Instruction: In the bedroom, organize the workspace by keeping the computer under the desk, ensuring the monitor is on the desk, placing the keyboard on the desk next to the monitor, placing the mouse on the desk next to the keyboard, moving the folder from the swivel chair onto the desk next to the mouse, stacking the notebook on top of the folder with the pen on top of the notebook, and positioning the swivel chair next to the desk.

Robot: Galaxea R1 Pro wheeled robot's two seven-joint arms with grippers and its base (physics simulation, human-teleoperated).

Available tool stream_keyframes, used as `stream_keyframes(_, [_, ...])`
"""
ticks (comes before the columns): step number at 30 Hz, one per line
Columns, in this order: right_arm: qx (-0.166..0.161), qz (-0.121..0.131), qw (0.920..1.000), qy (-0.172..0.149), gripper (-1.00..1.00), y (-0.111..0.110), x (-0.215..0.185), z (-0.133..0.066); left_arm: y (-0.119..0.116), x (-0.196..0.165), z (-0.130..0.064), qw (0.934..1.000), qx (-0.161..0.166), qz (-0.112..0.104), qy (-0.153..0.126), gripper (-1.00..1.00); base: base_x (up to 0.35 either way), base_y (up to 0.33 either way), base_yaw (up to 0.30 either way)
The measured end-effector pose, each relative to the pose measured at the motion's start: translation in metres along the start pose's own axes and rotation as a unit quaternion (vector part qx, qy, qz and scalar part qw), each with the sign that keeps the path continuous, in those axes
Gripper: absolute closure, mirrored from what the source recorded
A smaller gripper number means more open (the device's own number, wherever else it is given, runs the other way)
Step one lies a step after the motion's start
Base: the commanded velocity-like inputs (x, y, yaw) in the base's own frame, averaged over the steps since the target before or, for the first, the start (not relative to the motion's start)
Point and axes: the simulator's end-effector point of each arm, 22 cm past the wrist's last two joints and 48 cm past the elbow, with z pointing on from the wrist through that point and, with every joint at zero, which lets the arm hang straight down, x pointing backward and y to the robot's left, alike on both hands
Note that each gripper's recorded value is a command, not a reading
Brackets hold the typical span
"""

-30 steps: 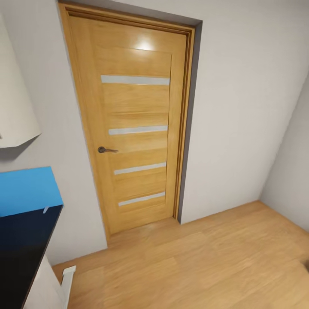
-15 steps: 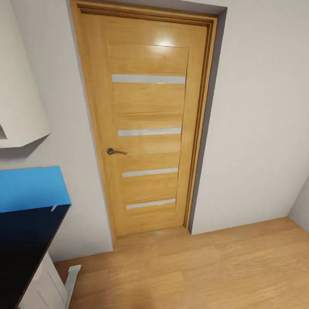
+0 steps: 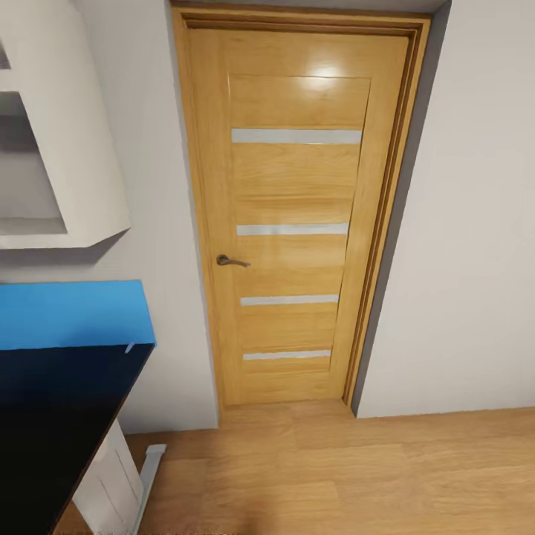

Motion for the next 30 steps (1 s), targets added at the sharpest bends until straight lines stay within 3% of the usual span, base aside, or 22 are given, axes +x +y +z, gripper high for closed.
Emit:
stream_keyframes(7, [0.0, 0.0, 0.9995, -0.032, -1.0, 0.0, -0.014, -0.001, 0.001, 0.0, 0.0, 1.0, -0.001, 0.0, 0.001, -1.0, -0.07, -0.07, 0.281])
stream_keyframes(15, [0.0, 0.0, 0.9995, -0.032, -1.0, 0.0, -0.011, -0.004, 0.002, 0.001, 0.0, 1.0, -0.002, -0.001, 0.003, -1.0, -0.209, -0.208, 0.282])
stream_keyframes(24, [-0.001, 0.0, 0.9995, -0.031, -1.0, 0.001, -0.01, -0.005, 0.01, 0.026, -0.01, 0.9995, -0.011, -0.001, 0.029, -1.0, -0.019, -0.014, 0.286])
stream_keyframes(30, [0.0, 0.0, 0.9995, -0.031, -1.0, 0.0, -0.01, -0.005, 0.01, 0.028, -0.011, 0.9994, -0.012, 0.0, 0.032, -1.0, -0.001, 0.0, 0.253])
